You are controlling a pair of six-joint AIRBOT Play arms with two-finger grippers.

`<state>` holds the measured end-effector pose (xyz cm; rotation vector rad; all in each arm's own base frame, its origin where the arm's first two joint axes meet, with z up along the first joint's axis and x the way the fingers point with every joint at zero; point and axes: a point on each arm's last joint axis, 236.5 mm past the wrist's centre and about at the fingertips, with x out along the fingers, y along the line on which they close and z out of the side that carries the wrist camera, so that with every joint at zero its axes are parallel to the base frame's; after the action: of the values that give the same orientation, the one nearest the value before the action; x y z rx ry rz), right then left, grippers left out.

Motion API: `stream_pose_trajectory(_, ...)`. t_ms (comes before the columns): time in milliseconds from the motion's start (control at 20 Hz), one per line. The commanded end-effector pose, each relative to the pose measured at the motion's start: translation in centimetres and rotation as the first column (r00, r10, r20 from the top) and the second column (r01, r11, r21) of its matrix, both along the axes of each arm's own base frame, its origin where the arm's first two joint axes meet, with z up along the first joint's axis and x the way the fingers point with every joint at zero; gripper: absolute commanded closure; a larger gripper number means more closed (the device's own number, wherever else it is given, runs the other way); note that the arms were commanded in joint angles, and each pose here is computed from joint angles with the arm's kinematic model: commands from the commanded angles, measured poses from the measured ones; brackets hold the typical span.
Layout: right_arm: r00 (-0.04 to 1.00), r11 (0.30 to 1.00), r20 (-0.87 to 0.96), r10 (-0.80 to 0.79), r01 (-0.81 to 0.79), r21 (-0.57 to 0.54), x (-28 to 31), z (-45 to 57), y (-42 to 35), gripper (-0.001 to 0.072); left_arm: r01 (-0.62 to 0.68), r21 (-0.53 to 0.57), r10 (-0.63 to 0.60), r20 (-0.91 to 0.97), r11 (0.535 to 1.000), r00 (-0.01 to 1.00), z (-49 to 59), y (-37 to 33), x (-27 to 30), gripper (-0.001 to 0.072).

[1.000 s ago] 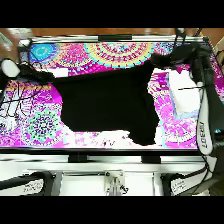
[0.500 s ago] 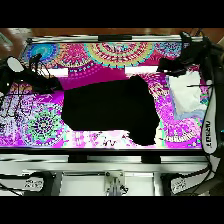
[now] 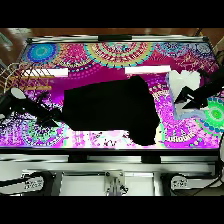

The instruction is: Fold the shirts.

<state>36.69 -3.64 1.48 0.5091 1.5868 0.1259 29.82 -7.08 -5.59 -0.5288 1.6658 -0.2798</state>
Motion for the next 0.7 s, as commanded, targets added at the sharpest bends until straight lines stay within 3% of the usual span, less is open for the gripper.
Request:
stream_pose_trajectory(0,1.0,0.999,-0.022,-0.021,0.022,0.048,-1.1,-1.8,0.3,0.0127,-0.129,-0.093,0.134,0.04,0.987,0.99,-2.6,-2.4,0.4,0.0142)
stream_pose_trajectory(200,1.0,0.999,-0.007,-0.001,0.001,0.045,-1.0,-1.9,0.3,0.0126,-0.14,-0.077,0.146,0.087,0.987,0.985,-3.6,-3.3,1.6,0.0142)
stream_pose_trajectory(250,1.0,0.999,-0.005,0.001,-0.001,0.042,-1.0,-2.0,0.2,0.0126,-0.139,-0.074,0.145,0.084,0.988,0.986,-4.0,-3.5,1.7,0.0172)
stream_pose_trajectory(350,1.0,0.999,-0.007,0.007,-0.006,0.032,-1.1,-2.1,0.0,0.0124,-0.146,-0.085,0.152,0.077,0.986,0.985,-4.3,-4.0,1.9,0.0331)
stream_pose_trajectory(450,1.0,0.999,-0.002,0.023,-0.023,0.042,-1.3,-2.8,0.2,0.0121,-0.149,-0.095,0.156,0.066,0.984,0.986,-4.5,-4.3,1.8,0.0355)
stream_pose_trajectory(500,1.0,0.998,-0.019,0.017,-0.016,0.062,-1.8,-3.7,0.8,0.0119,-0.148,-0.096,0.155,0.061,0.984,0.986,-4.5,-4.4,1.8,0.0504)
stream_pose_trajectory(550,0.999,0.996,-0.043,0.006,-0.002,0.09,-2.5,-4.9,1.5,0.0073,-0.148,-0.096,0.154,0.062,0.984,0.986,-4.5,-4.4,1.8,0.0604)
stream_pose_trajectory(600,0.998,0.992,-0.06,0.0,0.007,0.125,-3.3,-6.1,2.4,0.0073,-0.143,-0.099,0.149,0.06,0.985,0.987,-4.4,-4.4,1.7,0.0673)
stream_pose_trajectory(650,0.997,0.987,-0.071,-0.005,0.016,0.158,-4.0,-7.3,3.3,0.0073,-0.139,-0.102,0.146,0.059,0.985,0.988,-4.2,-4.5,1.8,0.0674)
